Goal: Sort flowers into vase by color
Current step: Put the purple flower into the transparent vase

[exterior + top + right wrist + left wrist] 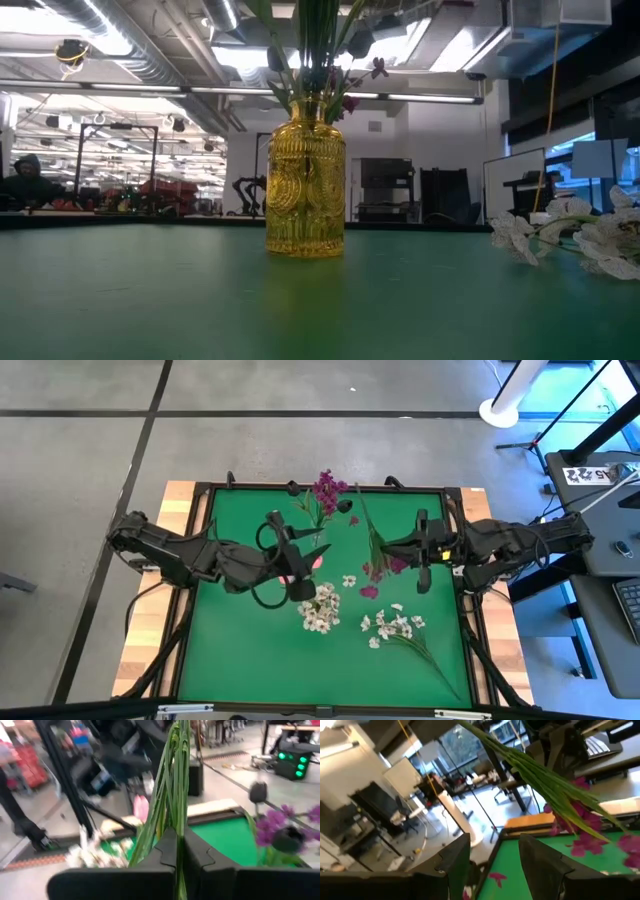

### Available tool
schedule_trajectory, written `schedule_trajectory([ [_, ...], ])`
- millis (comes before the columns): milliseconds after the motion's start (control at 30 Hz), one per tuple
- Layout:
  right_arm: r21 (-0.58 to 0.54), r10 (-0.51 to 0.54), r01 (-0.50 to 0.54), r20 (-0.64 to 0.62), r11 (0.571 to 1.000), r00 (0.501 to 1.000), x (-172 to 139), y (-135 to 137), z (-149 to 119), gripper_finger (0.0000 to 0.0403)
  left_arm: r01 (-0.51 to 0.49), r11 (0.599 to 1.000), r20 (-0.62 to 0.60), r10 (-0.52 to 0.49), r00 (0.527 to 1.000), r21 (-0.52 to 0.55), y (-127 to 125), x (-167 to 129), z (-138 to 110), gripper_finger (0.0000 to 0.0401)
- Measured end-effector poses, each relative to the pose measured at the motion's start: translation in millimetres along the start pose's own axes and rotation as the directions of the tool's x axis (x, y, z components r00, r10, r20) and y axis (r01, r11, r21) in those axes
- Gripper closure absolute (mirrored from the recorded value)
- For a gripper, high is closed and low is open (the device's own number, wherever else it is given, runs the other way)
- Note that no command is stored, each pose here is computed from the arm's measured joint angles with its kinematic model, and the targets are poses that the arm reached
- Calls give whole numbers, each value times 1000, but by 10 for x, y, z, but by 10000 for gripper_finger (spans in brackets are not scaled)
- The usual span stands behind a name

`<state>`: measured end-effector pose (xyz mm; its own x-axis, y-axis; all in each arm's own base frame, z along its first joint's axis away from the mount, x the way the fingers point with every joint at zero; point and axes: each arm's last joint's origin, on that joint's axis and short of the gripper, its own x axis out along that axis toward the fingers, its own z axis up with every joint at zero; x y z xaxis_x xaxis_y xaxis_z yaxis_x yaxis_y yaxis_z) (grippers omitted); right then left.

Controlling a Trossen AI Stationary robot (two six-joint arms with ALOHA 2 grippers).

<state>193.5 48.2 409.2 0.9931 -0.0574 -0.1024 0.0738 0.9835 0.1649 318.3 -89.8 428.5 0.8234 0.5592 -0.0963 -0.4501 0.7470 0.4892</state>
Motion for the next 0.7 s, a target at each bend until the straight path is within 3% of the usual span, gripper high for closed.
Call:
schedule_trajectory([
  [267,79,99,-101,26,992,995,23,44,33,398,17,999,38,-18,999,30,-50,1,40,236],
  [400,13,82,-82,-4,997,997,57,44,-7,398,105,986,90,-94,991,-128,-65,-3,71,236],
  [533,-105,101,-103,-26,989,995,137,72,-47,398,161,918,157,-110,981,-363,-20,28,125,236],
  [700,-157,131,-136,-39,978,991,289,127,-103,398,275,811,202,-197,959,-516,68,175,92,236],
])
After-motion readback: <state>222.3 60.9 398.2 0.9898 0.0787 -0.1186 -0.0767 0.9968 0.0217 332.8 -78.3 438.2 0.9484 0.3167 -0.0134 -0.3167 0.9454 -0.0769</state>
